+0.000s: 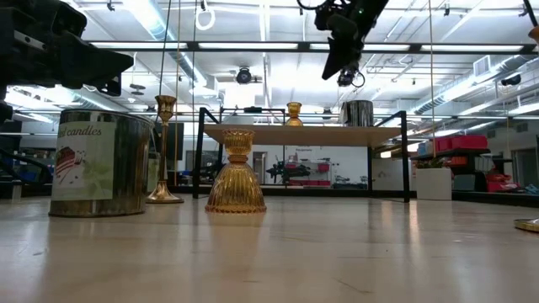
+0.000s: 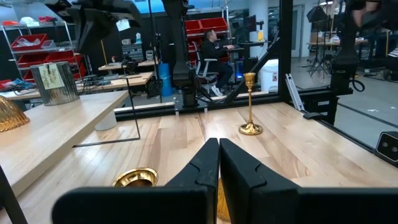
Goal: Pick & Place candle stick holders
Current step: Put the middle gold candle holder on the shelf
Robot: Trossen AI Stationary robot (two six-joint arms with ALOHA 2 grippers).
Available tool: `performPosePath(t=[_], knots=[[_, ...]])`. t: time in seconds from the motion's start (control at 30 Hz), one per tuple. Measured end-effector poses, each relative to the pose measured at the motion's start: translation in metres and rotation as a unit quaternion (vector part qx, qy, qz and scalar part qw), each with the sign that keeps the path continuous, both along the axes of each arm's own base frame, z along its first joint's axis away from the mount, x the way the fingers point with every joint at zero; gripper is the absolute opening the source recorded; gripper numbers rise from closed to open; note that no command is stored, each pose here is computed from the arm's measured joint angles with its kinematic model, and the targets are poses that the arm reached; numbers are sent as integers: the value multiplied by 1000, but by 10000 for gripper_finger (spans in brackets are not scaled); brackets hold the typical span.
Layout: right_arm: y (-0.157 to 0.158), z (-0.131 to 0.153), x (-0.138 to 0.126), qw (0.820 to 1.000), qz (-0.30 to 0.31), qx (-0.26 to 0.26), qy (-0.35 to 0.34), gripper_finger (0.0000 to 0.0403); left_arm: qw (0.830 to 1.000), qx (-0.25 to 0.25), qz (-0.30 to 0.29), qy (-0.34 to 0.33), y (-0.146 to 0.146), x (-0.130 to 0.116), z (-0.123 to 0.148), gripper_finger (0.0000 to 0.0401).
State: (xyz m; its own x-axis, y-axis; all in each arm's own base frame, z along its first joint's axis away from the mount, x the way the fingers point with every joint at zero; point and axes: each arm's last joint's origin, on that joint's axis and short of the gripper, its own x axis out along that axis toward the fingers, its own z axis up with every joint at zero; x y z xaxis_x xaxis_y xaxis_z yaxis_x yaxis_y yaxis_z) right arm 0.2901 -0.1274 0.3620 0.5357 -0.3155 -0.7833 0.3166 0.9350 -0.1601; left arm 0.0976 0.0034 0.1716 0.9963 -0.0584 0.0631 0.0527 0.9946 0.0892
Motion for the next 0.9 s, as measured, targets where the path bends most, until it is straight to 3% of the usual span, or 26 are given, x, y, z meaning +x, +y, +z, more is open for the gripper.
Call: performPosePath(t=[0.47,0.9], knots=[[39,-2,12,996,61,19,-65,15,1000,0,0,0,0,0,0,18],[82,-43,-21,988,121,45,-84,25,1000,0,0,0,0,0,0,18]])
